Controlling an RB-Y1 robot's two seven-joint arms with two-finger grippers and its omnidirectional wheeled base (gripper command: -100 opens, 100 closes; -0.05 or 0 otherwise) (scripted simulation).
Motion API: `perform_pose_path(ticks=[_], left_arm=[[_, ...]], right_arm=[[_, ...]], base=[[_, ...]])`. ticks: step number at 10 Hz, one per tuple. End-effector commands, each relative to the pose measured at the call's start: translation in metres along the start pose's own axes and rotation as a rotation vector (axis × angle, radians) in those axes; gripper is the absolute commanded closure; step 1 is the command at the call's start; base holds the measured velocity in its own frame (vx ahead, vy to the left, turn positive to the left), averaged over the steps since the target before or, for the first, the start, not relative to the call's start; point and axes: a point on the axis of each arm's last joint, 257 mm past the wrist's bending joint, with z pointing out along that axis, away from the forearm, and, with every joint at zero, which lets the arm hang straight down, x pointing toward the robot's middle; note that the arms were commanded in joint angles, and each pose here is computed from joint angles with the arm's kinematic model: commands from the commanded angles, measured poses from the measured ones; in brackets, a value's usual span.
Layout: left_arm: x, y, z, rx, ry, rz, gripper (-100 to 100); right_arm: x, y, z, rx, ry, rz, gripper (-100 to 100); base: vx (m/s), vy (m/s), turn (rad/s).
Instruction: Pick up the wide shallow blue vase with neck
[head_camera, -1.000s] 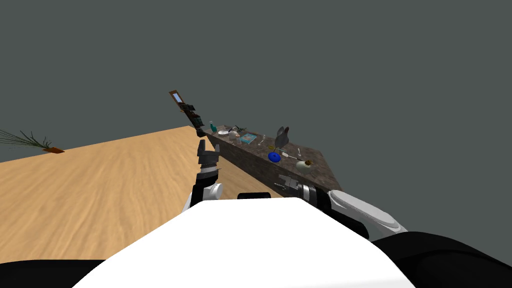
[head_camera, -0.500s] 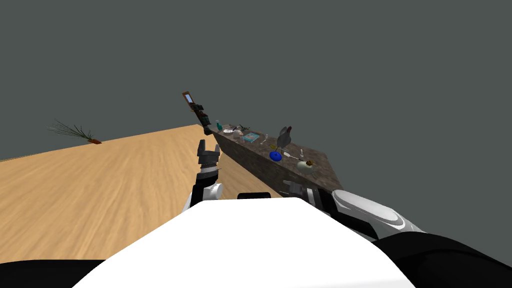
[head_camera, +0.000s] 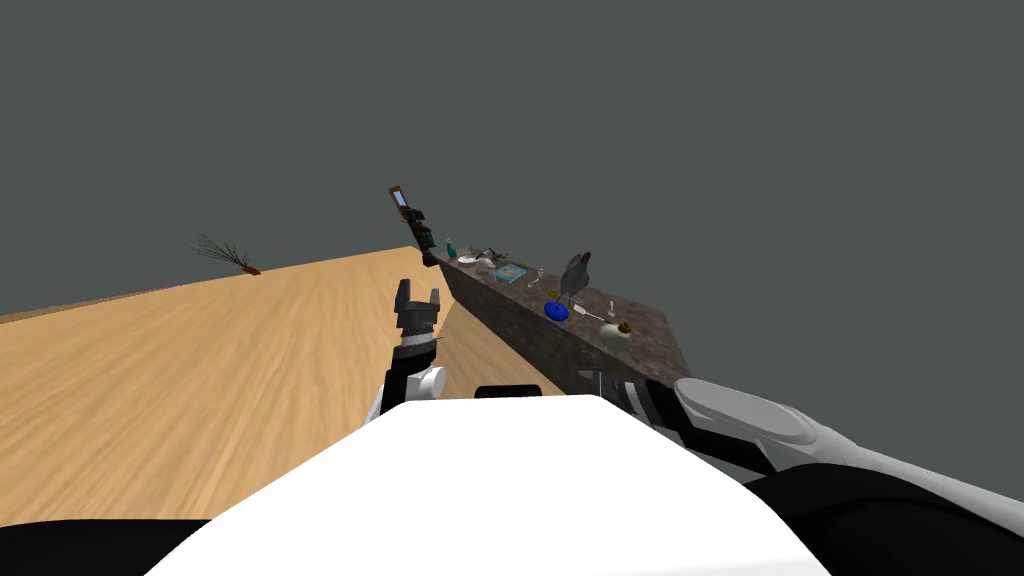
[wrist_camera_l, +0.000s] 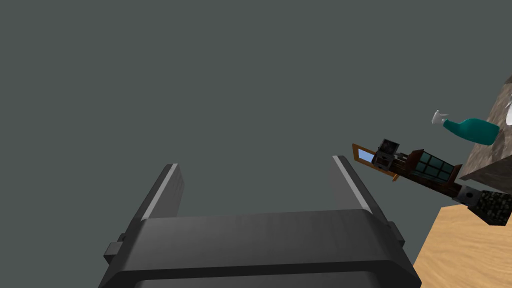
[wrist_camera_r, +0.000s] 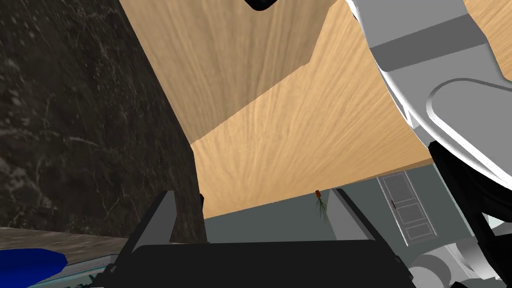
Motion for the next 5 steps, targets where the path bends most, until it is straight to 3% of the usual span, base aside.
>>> perform_pose_path(ticks=[1, 2, 3, 5], left_arm=[[0.000, 0.000, 0.000, 0.000, 0.000, 0.000, 0], [0.000, 0.000, 0.000, 0.000, 0.000, 0.000, 0], [0.000, 0.000, 0.000, 0.000, 0.000, 0.000, 0], [0.000, 0.000, 0.000, 0.000, 0.000, 0.000, 0]], right_arm=[[0.026, -0.011, -0.010, 0.015, 0.086, -0.033, -100], [0.030, -0.013, -0.014, 0.011, 0.114, -0.051, -100], [0.052, -0.024, -0.024, 0.027, 0.180, -0.068, -100], [0.056, -0.028, -0.031, 0.022, 0.218, -0.099, -100]], base=[[-0.055, 0.004, 0.263], [-0.055, -0.007, 0.185], [-0.068, -0.001, 0.311], [-0.040, -0.005, 0.056]])
